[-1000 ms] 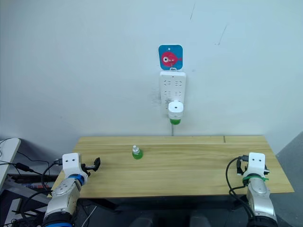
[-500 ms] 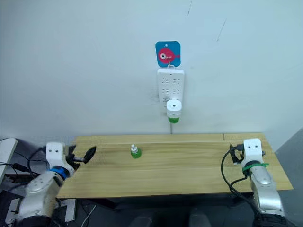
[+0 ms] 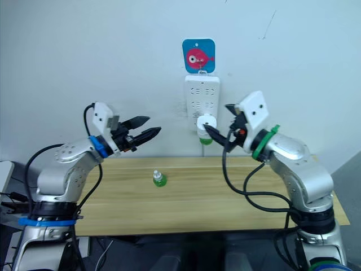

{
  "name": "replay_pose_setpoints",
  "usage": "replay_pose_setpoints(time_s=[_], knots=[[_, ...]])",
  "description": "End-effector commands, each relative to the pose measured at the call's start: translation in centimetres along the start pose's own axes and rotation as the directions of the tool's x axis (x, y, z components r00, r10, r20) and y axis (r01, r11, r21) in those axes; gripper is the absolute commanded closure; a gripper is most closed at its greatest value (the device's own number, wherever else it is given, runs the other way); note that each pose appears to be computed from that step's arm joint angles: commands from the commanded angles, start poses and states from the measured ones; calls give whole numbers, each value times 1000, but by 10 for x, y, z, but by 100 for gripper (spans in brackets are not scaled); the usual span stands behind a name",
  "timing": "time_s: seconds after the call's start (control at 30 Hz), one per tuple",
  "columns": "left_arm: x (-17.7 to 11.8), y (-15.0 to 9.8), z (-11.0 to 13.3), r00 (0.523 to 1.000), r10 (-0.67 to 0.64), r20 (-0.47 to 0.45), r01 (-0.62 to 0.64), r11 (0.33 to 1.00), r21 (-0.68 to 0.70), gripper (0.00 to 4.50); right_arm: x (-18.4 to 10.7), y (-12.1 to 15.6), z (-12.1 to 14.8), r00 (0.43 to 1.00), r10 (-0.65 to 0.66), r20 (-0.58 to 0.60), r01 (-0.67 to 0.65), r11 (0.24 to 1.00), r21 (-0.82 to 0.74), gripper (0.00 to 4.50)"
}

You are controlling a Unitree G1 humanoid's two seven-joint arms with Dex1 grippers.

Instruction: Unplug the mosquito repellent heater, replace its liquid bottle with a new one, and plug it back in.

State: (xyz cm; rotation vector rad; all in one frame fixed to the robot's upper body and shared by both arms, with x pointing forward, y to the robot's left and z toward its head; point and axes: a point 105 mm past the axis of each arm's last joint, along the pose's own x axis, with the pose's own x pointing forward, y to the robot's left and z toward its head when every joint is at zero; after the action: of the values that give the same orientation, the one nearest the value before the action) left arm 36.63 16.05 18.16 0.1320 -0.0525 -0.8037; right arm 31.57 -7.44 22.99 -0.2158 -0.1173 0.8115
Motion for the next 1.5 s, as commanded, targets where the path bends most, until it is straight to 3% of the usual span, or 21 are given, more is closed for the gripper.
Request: replay_pose_setpoints(time_s=[0.03, 0.43, 0.73, 1.0, 1.23, 1.5], knots=[[18, 0, 8, 999, -36, 27, 35, 998, 50, 154, 8, 3, 7, 1000, -14, 19, 15, 999, -51, 0], [82, -1, 26, 988, -141, 56, 133, 984, 120, 154, 5, -3, 4, 989, -139, 54, 142, 989, -47, 0], [102, -11, 29, 973, -232, 15, 226, 958, 176, 154, -4, -5, -7, 978, -207, 25, 208, 978, -23, 0], [112, -26, 43, 941, -338, 38, 323, 923, 208, 154, -12, -15, -22, 958, -287, -24, 288, 958, 9, 0], [109, -29, 39, 927, -374, 35, 362, 915, 180, 310, 0, -6, -28, 943, -330, -43, 330, 944, -9, 0], [107, -30, 39, 925, -379, 42, 368, 916, 161, 311, 27, -13, -22, 906, -424, -21, 424, 906, -7, 0]])
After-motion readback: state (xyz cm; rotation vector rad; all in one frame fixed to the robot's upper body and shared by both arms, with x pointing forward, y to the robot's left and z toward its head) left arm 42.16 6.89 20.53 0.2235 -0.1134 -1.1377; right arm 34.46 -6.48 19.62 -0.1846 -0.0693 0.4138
